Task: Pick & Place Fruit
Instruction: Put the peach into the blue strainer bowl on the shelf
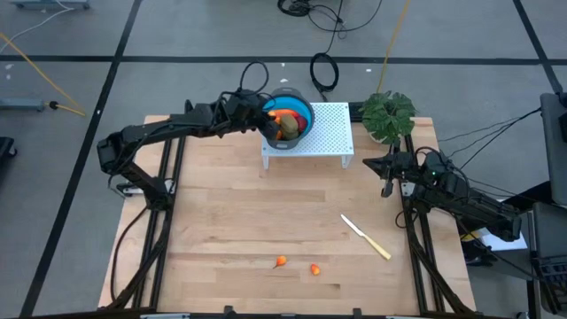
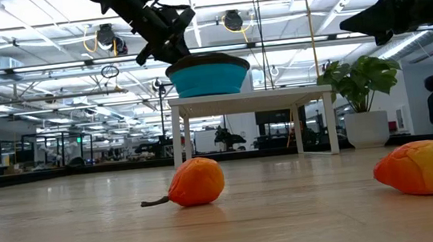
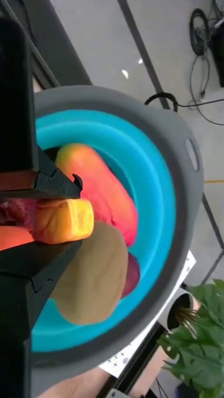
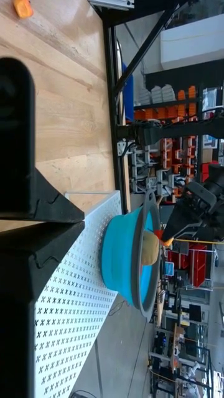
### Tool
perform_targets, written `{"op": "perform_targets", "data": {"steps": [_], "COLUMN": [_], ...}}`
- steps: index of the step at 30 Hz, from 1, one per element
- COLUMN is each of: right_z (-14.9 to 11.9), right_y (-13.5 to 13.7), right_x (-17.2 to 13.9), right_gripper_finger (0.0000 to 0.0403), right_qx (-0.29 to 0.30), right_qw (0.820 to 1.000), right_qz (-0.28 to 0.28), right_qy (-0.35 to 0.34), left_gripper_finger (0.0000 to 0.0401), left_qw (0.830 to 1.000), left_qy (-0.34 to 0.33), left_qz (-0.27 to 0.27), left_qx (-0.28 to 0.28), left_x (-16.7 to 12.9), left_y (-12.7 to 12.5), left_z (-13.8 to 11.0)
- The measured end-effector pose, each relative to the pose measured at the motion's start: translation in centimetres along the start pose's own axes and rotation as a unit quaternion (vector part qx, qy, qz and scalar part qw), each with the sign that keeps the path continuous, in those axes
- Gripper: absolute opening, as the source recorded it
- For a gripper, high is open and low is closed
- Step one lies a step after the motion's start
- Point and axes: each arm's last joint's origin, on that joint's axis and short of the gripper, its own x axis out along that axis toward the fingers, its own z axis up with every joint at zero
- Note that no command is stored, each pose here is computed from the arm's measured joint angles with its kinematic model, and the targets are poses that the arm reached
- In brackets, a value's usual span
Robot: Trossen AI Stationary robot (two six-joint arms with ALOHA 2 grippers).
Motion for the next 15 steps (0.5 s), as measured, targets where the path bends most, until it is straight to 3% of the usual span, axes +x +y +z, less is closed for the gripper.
{"op": "perform_targets", "data": {"steps": [15], "right_z": [0.00], "right_y": [0.00], "right_x": [0.00], "right_gripper_finger": [0.0000], "right_qx": [0.000], "right_qw": [1.000], "right_qz": [0.000], "right_qy": [0.000], "left_gripper_finger": [0.0087], "left_qw": [1.000], "left_qy": [0.012], "left_qz": [-0.022], "left_qx": [-0.009], "left_x": [0.00], "left_y": [-0.06], "left_z": [-0.11]}}
